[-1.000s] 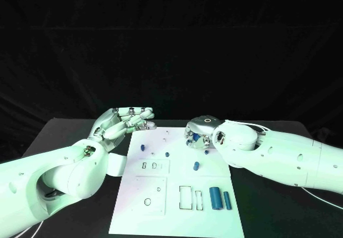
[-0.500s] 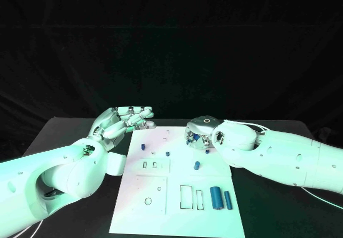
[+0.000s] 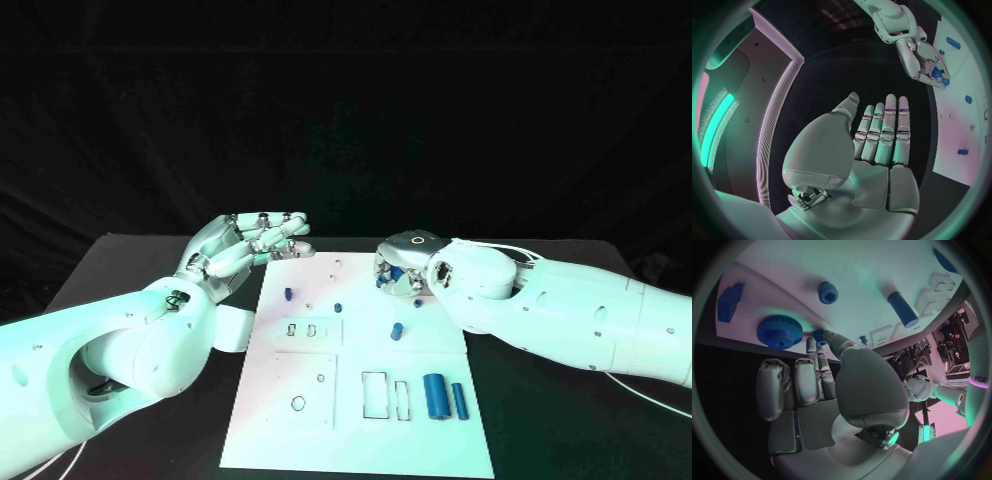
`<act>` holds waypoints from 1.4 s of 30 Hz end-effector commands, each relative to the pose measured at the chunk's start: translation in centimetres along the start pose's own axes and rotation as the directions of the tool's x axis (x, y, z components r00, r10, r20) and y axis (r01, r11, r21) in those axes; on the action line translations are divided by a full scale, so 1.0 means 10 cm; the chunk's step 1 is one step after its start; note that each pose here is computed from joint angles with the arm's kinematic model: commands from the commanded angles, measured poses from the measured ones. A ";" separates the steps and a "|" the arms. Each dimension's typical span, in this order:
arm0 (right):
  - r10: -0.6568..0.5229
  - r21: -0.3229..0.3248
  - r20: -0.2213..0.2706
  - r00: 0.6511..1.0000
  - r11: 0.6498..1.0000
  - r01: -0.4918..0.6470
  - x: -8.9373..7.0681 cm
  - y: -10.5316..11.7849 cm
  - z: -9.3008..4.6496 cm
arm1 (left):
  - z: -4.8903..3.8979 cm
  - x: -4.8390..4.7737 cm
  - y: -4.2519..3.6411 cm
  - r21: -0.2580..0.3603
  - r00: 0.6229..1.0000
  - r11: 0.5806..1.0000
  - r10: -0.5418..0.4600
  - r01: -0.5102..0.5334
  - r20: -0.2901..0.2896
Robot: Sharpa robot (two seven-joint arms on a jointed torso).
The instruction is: Assemble the parts on the task board
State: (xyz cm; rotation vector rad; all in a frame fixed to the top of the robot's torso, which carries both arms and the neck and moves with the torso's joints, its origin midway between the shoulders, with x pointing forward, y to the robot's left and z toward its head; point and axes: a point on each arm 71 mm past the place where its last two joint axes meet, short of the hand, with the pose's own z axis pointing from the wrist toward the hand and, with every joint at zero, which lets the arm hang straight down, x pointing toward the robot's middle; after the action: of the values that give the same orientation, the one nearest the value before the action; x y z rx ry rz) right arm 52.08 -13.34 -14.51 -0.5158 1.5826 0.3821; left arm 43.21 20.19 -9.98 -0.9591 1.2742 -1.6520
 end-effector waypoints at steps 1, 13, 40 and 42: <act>-0.010 0.001 -0.022 1.000 1.000 0.010 0.03 0.00 0.01 | 0.000 0.029 -0.018 0.002 1.000 1.000 -0.018 0.018 -0.024; 0.017 0.005 0.086 0.996 1.000 -0.017 -0.04 0.01 -0.02 | 0.005 0.015 -0.034 0.002 1.000 1.000 -0.020 0.020 -0.022; 0.091 -0.012 0.289 0.953 0.996 -0.092 -0.25 0.19 0.23 | 0.022 0.042 -0.029 0.002 0.999 1.000 -0.026 0.026 -0.024; 0.093 -0.014 0.286 0.954 0.996 -0.093 -0.25 0.20 0.26 | 0.020 0.044 -0.031 0.002 0.999 1.000 -0.026 0.026 -0.025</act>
State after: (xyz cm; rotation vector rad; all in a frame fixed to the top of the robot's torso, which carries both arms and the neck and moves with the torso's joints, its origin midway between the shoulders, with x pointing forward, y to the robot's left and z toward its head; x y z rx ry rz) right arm 53.13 -10.09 -12.51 -0.3827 1.3432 0.4868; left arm 43.27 19.97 -9.76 -0.9713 1.2810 -1.6647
